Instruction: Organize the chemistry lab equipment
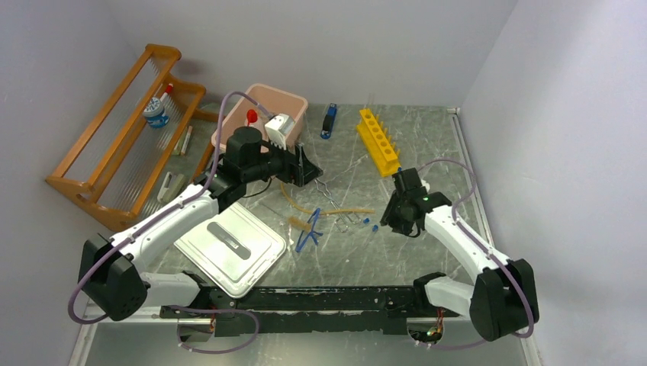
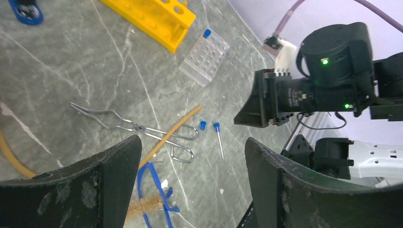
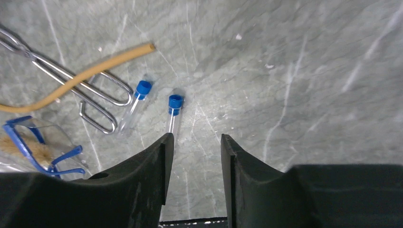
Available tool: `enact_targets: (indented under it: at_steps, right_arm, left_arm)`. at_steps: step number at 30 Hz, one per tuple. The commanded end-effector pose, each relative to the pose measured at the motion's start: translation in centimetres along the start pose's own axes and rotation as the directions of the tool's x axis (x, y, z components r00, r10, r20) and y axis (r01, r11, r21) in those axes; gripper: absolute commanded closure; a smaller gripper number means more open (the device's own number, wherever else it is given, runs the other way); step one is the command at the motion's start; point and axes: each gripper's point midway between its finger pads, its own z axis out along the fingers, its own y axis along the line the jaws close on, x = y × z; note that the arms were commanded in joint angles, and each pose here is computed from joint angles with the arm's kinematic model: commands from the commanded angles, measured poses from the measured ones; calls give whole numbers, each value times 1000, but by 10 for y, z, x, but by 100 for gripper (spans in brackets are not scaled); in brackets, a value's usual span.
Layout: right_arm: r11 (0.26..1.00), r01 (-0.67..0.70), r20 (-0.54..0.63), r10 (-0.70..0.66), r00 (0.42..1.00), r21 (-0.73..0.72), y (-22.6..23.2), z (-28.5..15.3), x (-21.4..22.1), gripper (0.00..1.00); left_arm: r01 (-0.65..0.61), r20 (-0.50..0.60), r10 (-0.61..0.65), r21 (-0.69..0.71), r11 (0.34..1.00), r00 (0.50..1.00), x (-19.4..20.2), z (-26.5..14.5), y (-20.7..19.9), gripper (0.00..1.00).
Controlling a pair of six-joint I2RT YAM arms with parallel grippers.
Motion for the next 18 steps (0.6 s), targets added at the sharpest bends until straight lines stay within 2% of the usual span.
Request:
enact_targets:
  at_steps: [1, 5, 9, 18]
  right_arm:
    - [997, -26, 3, 26, 1000, -68, 28, 17, 6, 58]
    - [1000, 12, 5, -12, 1000, -25, 36, 31, 15, 59]
    - [1000, -5, 30, 4, 1000, 11, 32, 39, 16, 61]
    - [997, 35, 25, -37, 999, 75, 28, 51, 18, 70]
  left_arm:
    - [52, -37, -52, 6, 999, 998, 15, 12, -6, 18]
    - [62, -83, -60, 15, 998, 995, 27, 19, -13, 19]
    - [61, -107, -58, 26, 998, 993, 36, 24, -22, 20]
    - [9, -99, -15, -57, 998, 995, 34, 19, -13, 21]
